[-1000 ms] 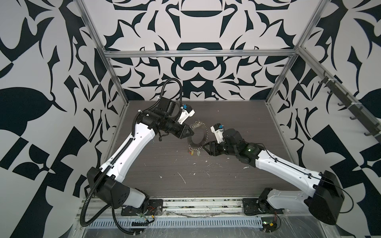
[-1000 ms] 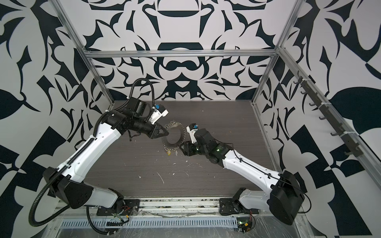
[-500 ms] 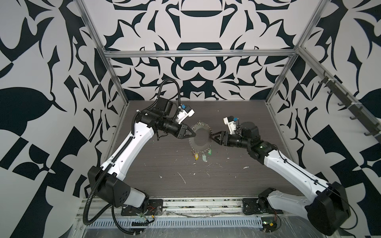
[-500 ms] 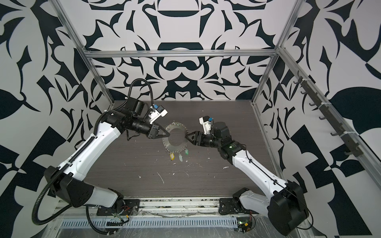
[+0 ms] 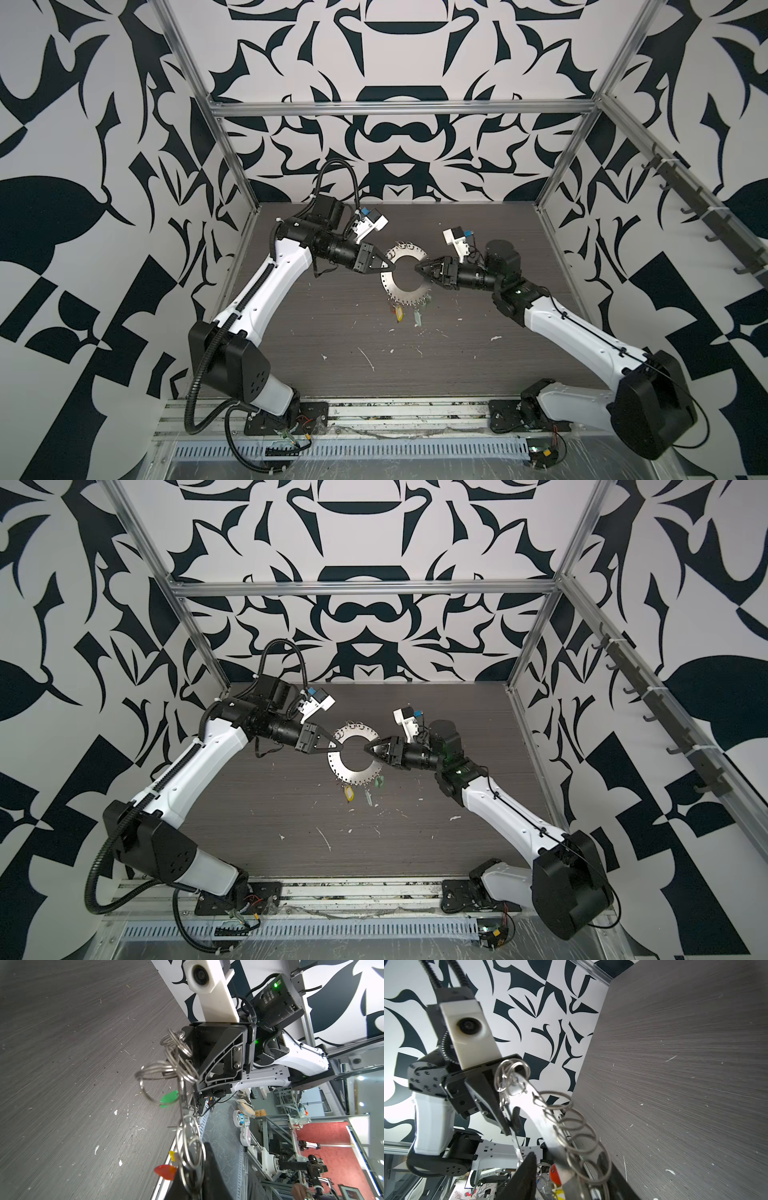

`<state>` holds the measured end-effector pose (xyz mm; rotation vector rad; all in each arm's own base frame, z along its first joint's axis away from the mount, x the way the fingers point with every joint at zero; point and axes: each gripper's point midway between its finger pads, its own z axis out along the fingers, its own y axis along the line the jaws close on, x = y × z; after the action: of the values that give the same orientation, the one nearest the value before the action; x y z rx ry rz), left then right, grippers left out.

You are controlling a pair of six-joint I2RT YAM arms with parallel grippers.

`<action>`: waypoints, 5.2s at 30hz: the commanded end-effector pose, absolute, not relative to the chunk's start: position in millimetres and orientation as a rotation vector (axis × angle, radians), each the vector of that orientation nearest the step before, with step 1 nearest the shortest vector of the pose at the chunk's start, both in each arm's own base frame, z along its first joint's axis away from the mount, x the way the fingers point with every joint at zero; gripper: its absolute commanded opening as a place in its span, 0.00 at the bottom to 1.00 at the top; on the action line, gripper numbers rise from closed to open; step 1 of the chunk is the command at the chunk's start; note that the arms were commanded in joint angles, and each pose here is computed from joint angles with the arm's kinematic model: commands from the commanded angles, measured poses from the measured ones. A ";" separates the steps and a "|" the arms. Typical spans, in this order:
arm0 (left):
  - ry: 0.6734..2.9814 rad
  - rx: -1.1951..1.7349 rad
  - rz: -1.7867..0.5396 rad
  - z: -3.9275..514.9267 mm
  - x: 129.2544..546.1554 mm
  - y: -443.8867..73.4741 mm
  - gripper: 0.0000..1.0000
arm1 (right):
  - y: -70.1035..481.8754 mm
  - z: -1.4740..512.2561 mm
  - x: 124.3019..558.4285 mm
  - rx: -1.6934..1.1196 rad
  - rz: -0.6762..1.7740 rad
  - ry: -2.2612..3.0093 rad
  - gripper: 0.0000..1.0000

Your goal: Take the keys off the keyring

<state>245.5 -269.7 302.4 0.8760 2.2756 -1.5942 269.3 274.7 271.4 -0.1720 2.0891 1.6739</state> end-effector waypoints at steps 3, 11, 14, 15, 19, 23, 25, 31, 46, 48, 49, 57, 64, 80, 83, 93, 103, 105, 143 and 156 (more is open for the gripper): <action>2.196 0.866 -1.765 322.2 242.4 -271.5 0.00 | 273.4 302.0 258.4 -0.243 1.728 1.979 0.42; 2.213 0.842 -1.827 313.5 244.4 -271.8 0.00 | 273.6 312.0 256.2 -0.245 1.760 1.951 0.11; 2.232 0.834 -1.821 307.3 247.2 -272.0 0.00 | 273.7 317.4 256.0 -0.248 1.764 1.940 0.00; 2.236 0.834 -1.816 305.7 248.0 -272.1 0.00 | 273.5 318.3 256.8 -0.244 1.763 1.939 0.00; 2.263 0.833 -1.777 298.8 252.4 -272.0 0.00 | 274.9 324.4 256.2 -0.251 1.776 1.932 0.00; 2.292 0.840 -1.692 290.5 257.3 -270.1 0.20 | 274.7 329.1 257.8 -0.239 1.772 1.937 0.00; 2.303 0.852 -1.615 287.6 260.8 -267.4 0.41 | 274.0 331.6 259.0 -0.229 1.766 1.938 0.00; 2.282 0.863 -1.263 298.7 279.0 -251.0 0.79 | 269.1 329.3 268.6 -0.157 1.681 1.975 0.00; 2.101 1.067 -0.588 328.4 275.5 -241.3 0.79 | 267.0 327.8 334.5 0.192 1.557 2.028 0.00; 2.078 1.132 -0.489 320.1 270.5 -248.7 0.80 | 268.0 330.1 339.9 0.208 1.550 2.030 0.00; 2.067 1.156 -0.452 316.9 269.2 -252.0 0.81 | 268.2 330.1 342.2 0.220 1.542 2.043 0.00; 2.013 1.243 -0.322 298.8 271.6 -268.0 0.82 | 264.2 339.0 349.3 0.288 1.560 2.033 0.00; 1.953 1.233 -0.235 300.3 285.6 -282.4 0.81 | 259.7 340.9 343.5 0.342 1.593 2.023 0.00; 1.861 1.266 -0.123 298.5 298.5 -306.3 0.76 | 262.2 333.2 336.1 0.368 1.642 2.058 0.00; 1.849 1.284 -0.114 296.9 297.1 -310.7 0.70 | 263.9 331.8 338.0 0.384 1.670 2.048 0.00; 1.818 1.325 -0.062 288.1 296.3 -316.8 0.52 | 267.3 333.9 335.6 0.387 1.711 2.053 0.00; 1.765 1.334 0.021 285.4 302.4 -326.7 0.48 | 274.8 323.7 329.9 0.390 1.752 2.109 0.00; 1.759 1.341 0.035 283.6 303.0 -327.7 0.42 | 276.9 323.3 329.0 0.387 1.760 2.113 0.00; 1.661 1.422 0.271 245.3 301.2 -321.6 0.24 | 308.2 332.2 320.6 0.328 1.894 2.136 0.00; 1.667 1.421 0.323 241.4 298.0 -306.2 0.00 | 309.6 334.5 323.0 0.322 1.894 2.132 0.00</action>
<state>300.0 -312.1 247.9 1.4232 1.6453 0.3241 336.5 293.3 254.5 0.6184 2.3179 1.7083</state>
